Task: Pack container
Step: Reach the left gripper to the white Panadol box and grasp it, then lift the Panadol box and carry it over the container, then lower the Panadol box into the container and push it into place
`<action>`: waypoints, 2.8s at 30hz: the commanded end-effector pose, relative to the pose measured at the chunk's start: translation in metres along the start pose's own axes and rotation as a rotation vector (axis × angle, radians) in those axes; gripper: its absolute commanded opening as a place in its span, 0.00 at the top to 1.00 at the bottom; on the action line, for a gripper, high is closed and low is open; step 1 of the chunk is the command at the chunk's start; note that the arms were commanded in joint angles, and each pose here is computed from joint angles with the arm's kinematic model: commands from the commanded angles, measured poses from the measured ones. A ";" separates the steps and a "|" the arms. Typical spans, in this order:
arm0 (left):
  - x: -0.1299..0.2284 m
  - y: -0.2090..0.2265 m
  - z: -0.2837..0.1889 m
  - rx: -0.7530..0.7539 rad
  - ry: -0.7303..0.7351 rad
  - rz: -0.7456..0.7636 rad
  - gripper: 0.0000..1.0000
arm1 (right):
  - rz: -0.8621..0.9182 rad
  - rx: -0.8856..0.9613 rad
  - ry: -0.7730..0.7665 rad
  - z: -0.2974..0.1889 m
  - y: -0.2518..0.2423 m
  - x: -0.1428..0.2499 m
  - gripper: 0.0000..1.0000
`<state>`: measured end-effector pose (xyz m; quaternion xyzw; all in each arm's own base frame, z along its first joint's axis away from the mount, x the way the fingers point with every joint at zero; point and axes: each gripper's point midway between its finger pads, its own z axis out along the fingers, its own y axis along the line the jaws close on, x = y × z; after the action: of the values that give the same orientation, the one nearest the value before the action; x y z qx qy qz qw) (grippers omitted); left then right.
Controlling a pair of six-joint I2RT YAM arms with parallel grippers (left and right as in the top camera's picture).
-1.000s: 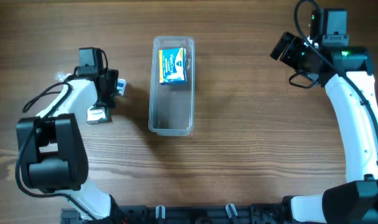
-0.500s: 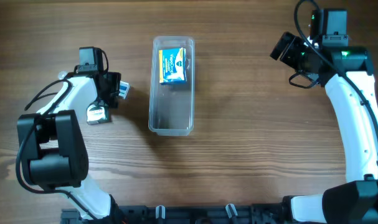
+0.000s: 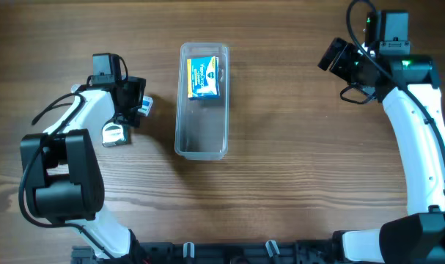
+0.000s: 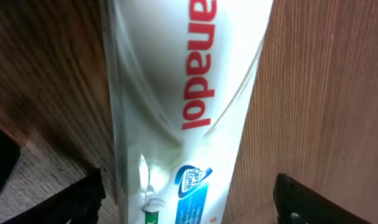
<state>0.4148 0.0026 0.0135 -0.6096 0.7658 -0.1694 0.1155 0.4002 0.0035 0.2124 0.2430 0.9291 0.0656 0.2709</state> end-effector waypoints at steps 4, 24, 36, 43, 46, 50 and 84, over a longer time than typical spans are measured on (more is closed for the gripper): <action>-0.005 0.015 0.004 -0.059 -0.036 0.023 0.16 | 0.000 -0.006 0.017 0.004 0.001 0.003 0.00; 0.000 0.053 -0.001 -0.221 -0.002 0.215 0.35 | 0.000 -0.006 0.017 0.004 0.001 0.003 0.00; 0.028 0.016 -0.020 -0.139 0.075 0.543 0.53 | 0.000 -0.006 0.017 0.004 0.001 0.003 0.00; 0.054 -0.034 -0.084 -0.036 0.039 0.762 0.53 | 0.000 -0.006 0.017 0.004 0.001 0.003 0.00; 0.069 -0.050 -0.121 0.045 0.006 0.847 0.49 | -0.001 -0.006 0.017 0.004 0.001 0.003 0.00; 0.095 -0.052 -0.156 0.114 0.003 0.931 0.49 | 0.000 -0.006 0.017 0.004 0.001 0.003 0.00; 0.150 -0.043 -0.098 -0.066 -0.114 1.192 0.57 | -0.001 -0.006 0.017 0.004 0.001 0.003 0.00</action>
<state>0.3659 -0.1401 0.1360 -0.1207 0.9703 -0.0284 0.2077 0.4002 0.0035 0.2124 0.2430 0.9291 0.0656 0.2709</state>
